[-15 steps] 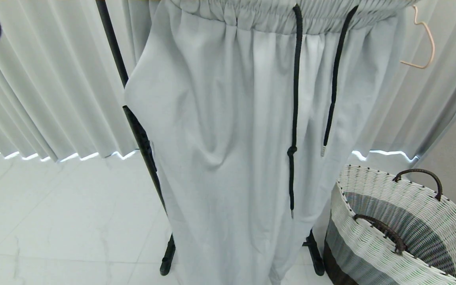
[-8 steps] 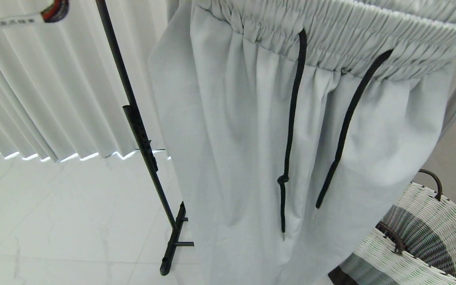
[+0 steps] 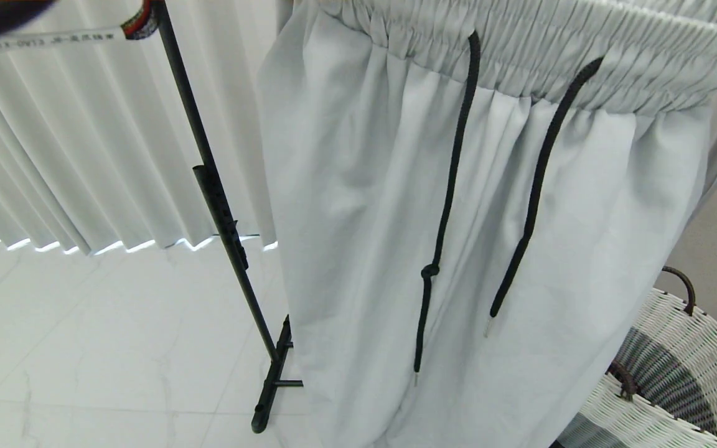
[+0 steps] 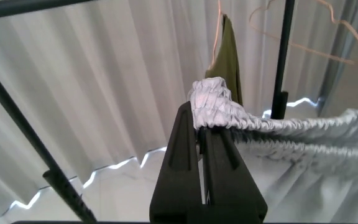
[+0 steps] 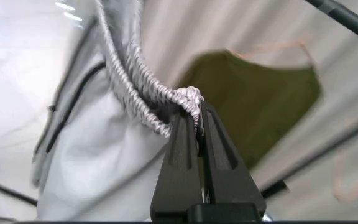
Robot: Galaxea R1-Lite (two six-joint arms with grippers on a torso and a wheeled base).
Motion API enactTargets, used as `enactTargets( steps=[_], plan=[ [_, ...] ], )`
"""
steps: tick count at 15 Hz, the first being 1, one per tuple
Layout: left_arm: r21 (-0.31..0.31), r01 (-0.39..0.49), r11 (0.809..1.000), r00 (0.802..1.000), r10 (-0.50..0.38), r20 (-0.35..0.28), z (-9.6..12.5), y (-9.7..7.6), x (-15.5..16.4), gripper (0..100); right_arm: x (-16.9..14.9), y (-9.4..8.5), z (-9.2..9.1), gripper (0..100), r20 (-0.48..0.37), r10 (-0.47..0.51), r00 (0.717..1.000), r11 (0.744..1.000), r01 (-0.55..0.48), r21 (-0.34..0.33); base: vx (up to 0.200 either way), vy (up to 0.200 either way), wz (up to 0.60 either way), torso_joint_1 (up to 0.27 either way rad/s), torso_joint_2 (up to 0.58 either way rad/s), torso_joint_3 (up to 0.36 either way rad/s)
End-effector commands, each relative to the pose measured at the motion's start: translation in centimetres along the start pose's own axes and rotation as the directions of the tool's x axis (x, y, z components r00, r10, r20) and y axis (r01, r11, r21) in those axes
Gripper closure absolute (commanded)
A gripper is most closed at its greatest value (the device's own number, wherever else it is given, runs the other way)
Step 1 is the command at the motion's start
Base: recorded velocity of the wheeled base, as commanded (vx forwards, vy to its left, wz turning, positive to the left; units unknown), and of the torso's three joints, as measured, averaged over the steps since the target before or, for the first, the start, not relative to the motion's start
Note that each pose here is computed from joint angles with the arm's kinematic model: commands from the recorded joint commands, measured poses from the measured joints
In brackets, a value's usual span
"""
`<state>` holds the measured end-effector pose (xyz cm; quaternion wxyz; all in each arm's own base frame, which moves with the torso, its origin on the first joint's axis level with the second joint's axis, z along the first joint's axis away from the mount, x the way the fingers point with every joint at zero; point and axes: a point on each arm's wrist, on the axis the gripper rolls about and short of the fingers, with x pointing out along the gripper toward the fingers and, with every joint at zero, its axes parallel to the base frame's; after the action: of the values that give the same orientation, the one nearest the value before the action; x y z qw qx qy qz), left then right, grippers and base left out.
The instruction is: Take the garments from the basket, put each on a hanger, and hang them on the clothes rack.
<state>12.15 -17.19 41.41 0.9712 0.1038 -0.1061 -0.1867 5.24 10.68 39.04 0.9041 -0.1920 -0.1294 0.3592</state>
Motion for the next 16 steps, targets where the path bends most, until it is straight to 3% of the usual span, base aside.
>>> enactTargets(
  steps=[1,3,6,8,11,16],
  plan=[
    [0.003,0.001,1.0,1.0,-0.001,-0.011,-0.3,1.1,-1.6,100,0.5,-0.2,0.1,100,0.001,-0.055,0.999,0.998,0.055,0.011,0.0,0.0,0.0,0.0,0.0,0.0],
    [0.016,0.028,0.999,0.999,-0.027,-0.033,-1.0,2.2,-3.9,100,1.9,-0.6,0.2,100,0.01,-0.131,0.991,0.991,0.131,0.022,0.0,0.0,0.0,0.0,0.0,0.0],
    [0.017,0.146,0.989,0.989,-0.145,-0.027,-1.8,2.3,-7.2,100,4.7,-0.2,0.5,100,0.052,-0.181,0.982,0.983,0.179,0.045,0.0,0.0,0.0,0.0,0.0,0.0],
    [0.054,0.257,0.965,0.966,-0.256,-0.026,-3.3,2.1,-9.6,100,7.8,0.7,0.9,100,0.097,-0.208,0.973,0.977,0.202,0.069,0.0,0.0,0.0,0.0,0.0,0.0],
    [0.119,0.264,0.957,0.964,-0.263,-0.025,-3.9,2.6,-10.3,100,10.0,1.0,1.8,100,0.117,-0.221,0.968,0.974,0.212,0.08,0.0,0.0,0.0,0.0,0.0,0.0],
    [0.116,0.261,0.958,0.965,-0.26,-0.021,-3.6,2.6,-10.2,100,9.9,0.8,2.1,100,0.125,-0.227,0.966,0.972,0.217,0.085,0.0,0.0,0.0,0.0,0.0,0.0]
  ],
)
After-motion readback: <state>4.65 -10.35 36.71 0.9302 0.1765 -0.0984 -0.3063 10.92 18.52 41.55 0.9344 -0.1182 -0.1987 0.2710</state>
